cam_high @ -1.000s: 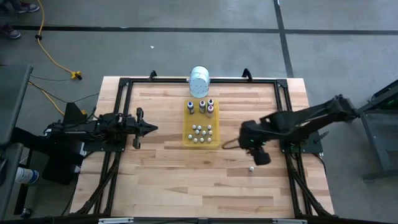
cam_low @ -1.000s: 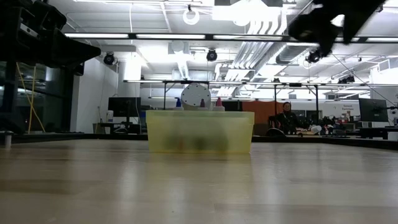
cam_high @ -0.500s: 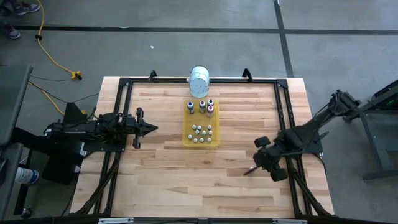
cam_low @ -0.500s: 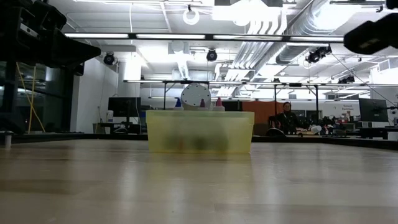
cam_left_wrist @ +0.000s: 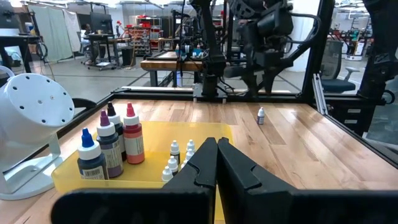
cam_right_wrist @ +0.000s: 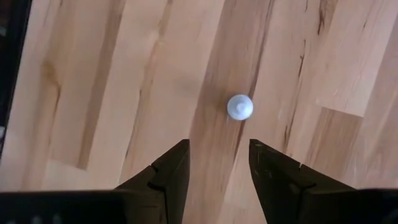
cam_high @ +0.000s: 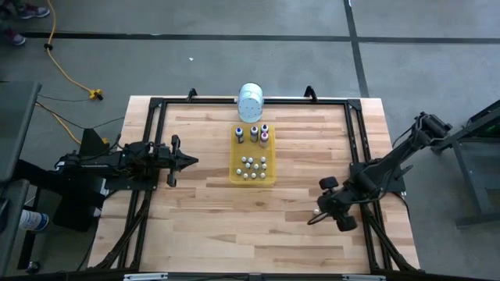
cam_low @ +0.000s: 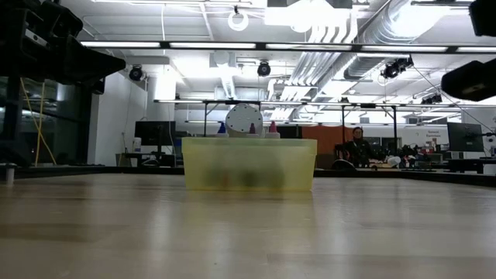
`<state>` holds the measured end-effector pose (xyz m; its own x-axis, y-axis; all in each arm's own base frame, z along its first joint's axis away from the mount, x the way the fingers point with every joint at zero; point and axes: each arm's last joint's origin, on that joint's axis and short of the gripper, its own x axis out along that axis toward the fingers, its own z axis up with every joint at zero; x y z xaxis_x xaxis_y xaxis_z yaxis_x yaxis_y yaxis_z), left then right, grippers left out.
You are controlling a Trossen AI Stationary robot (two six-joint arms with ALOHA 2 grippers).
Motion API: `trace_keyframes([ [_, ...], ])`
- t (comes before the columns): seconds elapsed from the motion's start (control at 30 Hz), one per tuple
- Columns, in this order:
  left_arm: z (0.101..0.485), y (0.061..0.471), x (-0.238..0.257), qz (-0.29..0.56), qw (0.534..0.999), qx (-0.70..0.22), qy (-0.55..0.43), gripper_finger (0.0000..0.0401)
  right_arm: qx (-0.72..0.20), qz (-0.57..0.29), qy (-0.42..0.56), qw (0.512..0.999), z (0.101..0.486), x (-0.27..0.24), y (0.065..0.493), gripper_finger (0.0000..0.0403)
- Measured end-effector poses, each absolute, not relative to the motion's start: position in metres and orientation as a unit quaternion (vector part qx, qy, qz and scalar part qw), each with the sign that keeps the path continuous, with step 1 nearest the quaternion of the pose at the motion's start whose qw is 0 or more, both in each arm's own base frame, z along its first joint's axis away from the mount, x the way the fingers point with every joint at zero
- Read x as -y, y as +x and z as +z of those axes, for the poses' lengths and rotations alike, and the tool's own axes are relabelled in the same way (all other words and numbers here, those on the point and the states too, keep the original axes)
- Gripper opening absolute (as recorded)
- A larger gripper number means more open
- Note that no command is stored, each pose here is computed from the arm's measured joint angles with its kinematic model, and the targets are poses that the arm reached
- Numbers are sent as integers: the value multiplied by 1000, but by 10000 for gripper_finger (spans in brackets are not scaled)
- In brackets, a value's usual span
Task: Pick & Place food coloring
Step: Put the small purple coloring bottle in the yellow transparent bin
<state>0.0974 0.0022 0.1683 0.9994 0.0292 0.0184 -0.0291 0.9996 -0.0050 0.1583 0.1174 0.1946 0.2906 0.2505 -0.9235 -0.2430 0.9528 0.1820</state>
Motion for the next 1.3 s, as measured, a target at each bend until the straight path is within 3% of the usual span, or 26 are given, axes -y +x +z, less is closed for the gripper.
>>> trace_keyframes([
  [0.7, 168, 97, -2, 15, 1000, 9, -2, 0, -609, 148, 1, 780, 160, -119, 188, 154],
  [1.3, 168, 97, -2, 15, 1000, 9, -2, 0, -588, 150, -12, 795, 159, -121, 192, 153],
])
